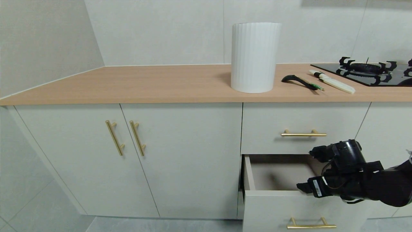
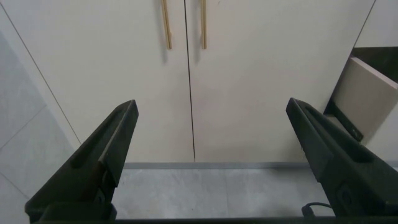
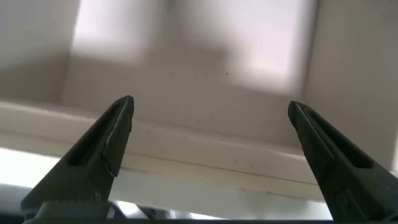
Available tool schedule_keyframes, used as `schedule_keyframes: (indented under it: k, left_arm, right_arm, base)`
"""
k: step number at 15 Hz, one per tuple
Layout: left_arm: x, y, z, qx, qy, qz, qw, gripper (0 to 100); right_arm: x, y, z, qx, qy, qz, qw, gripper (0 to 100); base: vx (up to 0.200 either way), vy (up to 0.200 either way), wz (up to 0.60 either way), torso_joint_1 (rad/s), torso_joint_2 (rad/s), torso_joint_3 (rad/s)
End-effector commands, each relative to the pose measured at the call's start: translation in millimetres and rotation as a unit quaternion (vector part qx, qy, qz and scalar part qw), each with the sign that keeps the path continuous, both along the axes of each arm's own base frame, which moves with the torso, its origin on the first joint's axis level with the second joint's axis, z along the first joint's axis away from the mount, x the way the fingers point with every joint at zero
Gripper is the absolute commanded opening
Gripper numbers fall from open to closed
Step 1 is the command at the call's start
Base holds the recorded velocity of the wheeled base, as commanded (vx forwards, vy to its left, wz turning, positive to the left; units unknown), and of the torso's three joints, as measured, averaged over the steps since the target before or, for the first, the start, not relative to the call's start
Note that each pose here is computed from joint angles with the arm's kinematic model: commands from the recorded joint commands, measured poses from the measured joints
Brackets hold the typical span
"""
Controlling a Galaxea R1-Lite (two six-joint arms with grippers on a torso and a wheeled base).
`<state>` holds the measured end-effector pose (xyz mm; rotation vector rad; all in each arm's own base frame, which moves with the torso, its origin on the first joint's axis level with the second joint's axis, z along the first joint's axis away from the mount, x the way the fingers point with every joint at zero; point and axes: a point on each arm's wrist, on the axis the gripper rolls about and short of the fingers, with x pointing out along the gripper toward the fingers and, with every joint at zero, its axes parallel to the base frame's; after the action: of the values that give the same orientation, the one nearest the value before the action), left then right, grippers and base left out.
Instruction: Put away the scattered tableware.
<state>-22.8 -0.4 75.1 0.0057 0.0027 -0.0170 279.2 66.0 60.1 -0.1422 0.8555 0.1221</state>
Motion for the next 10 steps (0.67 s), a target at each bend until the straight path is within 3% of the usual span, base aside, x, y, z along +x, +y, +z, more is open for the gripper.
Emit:
schedule_keyframes:
  k: [1, 10]
  left_arm:
    - [0, 0.0, 0.0, 0.0, 0.0, 0.0, 1.0, 100]
    - [0, 0.0, 0.0, 0.0, 0.0, 0.0, 1.0, 100]
  right_arm:
    - [-9, 1, 14, -0.004, -0.004, 0.016, 1.0, 100]
    - [-49, 12, 26, -0.059, 0.088, 0.103, 0.989, 100]
  base:
    - [0.0, 0.0, 0.0, 0.0, 0.0, 0.0]
    - [0.0, 0.0, 0.0, 0.0, 0.0, 0.0]
